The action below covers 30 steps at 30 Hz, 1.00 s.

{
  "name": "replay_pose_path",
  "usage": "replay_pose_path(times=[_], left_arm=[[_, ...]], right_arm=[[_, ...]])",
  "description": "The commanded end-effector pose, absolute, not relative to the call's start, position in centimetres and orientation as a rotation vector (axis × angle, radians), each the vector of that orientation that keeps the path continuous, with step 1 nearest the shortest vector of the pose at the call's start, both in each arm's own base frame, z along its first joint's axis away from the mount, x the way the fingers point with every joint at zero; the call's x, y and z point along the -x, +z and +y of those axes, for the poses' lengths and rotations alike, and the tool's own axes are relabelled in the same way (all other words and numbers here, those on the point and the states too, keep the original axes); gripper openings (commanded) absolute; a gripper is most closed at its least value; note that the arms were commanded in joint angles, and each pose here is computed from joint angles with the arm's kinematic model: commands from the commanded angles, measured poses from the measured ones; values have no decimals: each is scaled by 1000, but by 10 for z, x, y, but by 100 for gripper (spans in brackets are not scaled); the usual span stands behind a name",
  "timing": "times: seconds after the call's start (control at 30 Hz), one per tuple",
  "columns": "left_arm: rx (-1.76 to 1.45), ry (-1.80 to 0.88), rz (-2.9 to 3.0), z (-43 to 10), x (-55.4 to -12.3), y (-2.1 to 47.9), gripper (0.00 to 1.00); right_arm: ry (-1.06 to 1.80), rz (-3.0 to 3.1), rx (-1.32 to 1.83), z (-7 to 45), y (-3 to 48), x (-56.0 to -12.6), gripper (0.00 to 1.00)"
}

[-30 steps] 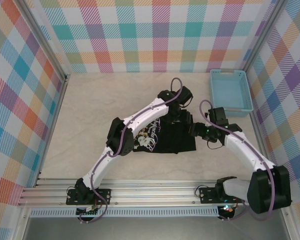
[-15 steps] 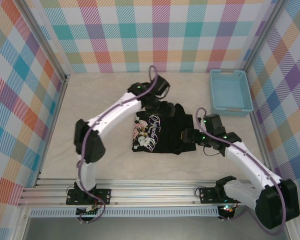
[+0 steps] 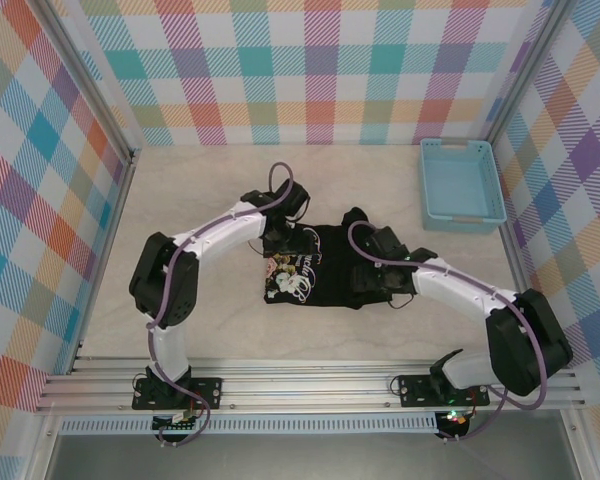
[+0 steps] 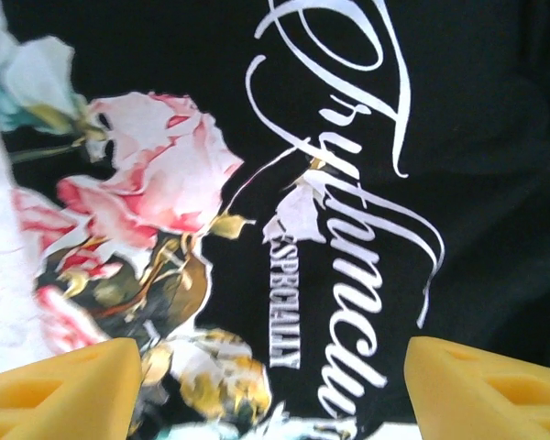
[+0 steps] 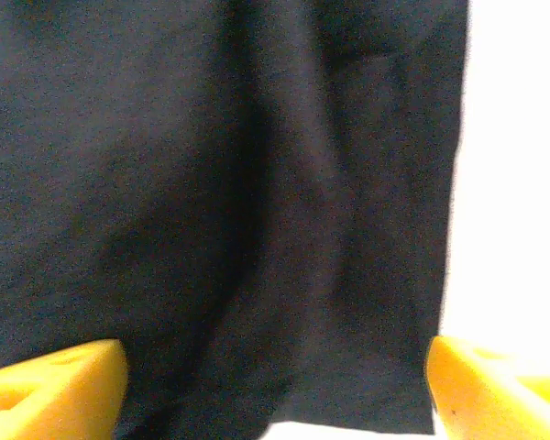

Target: Fold the inside-out t-shirt

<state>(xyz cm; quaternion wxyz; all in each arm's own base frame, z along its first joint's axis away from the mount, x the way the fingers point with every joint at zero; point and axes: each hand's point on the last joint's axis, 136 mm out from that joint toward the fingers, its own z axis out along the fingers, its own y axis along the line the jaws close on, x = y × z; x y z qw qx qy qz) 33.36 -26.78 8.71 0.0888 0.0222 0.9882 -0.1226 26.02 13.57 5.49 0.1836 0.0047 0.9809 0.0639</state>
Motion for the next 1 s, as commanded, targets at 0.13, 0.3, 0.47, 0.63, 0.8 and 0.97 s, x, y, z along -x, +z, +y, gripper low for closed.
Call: replay_pose_path(times=[0.13,0.3,0.47,0.63,0.8,0.97], left_arm=[[-82,-392,2982,-273,-323,58,75],[-77,-382,3024,-269,-313,39,74],[-72,-389,3049,-267,-305,27,74],[-72,-396,3053,-268,-305,24,73],[-79,-404,3044,-270,-307,27,73],[-85,-401,3040,-270,-308,29,73]], right_arm=[[162,2803,-292,81,54,-271,64],[184,2765,-372,68,71,-273,61],[359,2608,-171,104,113,-276,67],[279,2587,133,155,127,-268,83],[173,2664,265,179,103,-266,80],[22,2726,243,166,85,-269,54]])
